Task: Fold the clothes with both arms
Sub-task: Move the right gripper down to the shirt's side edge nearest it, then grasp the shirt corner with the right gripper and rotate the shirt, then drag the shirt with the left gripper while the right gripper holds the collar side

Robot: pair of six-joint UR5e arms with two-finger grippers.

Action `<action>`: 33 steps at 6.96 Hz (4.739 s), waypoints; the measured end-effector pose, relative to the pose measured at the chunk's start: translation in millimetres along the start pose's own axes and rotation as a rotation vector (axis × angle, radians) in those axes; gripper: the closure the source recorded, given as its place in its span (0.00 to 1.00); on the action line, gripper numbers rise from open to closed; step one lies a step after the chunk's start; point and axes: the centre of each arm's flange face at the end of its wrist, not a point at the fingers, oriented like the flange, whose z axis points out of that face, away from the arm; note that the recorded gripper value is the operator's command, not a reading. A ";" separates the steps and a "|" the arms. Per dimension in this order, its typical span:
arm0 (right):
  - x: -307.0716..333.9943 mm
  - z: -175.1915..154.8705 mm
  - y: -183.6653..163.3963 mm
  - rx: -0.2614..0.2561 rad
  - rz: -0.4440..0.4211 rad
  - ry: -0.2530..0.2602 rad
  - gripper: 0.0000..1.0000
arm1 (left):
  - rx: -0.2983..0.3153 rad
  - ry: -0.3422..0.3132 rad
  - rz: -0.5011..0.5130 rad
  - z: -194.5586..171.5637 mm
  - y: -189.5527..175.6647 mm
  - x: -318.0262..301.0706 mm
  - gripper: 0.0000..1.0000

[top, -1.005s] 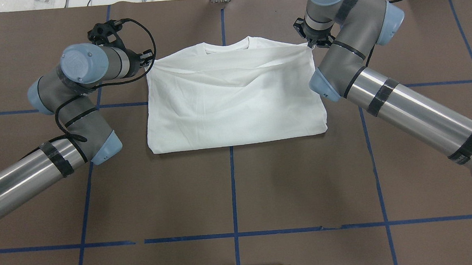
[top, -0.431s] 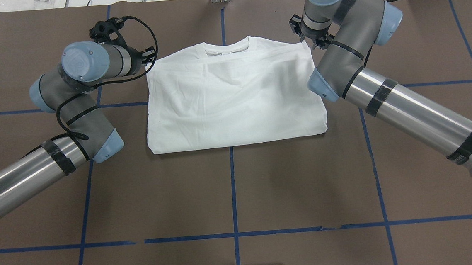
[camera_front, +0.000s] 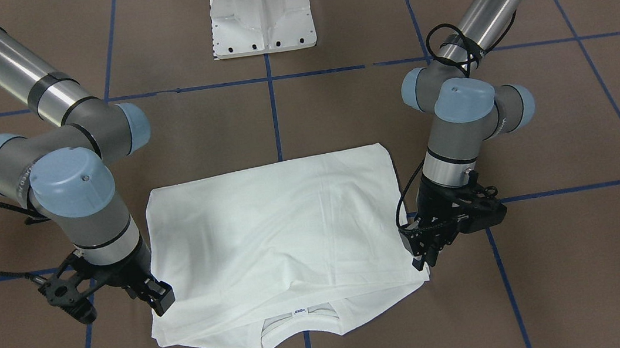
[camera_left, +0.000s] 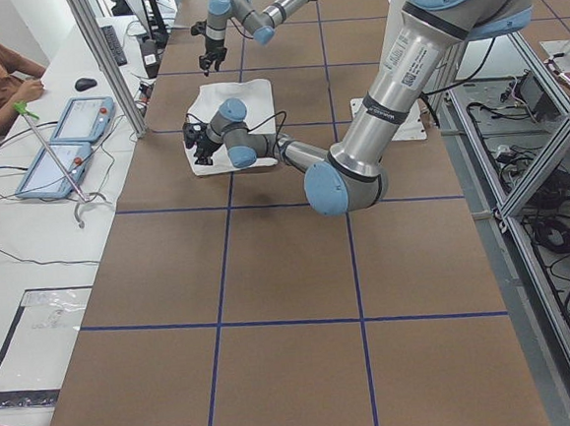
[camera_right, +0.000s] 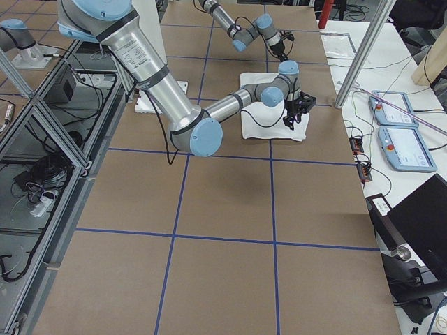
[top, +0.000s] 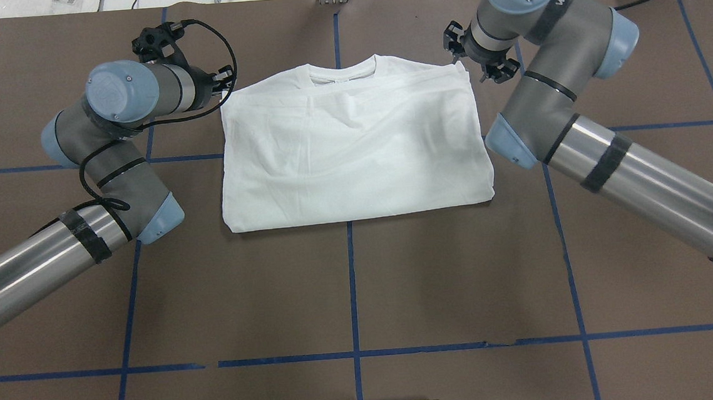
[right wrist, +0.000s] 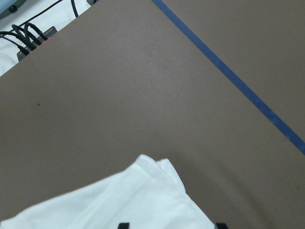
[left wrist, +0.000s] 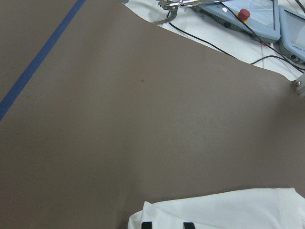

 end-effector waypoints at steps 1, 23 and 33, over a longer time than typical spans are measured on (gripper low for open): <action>34.9 -6.5 30.3 -0.031 0.026 -0.014 0.27 | 0.001 0.005 0.000 -0.8 -0.2 -0.5 0.64; 350.0 -138.1 314.8 -0.551 -0.145 0.157 0.00 | -0.438 0.199 -0.257 -153.8 151.1 5.6 0.15; 249.5 -142.3 232.7 -0.431 0.047 -0.059 0.00 | -0.599 0.072 -0.364 -123.9 277.3 10.3 1.00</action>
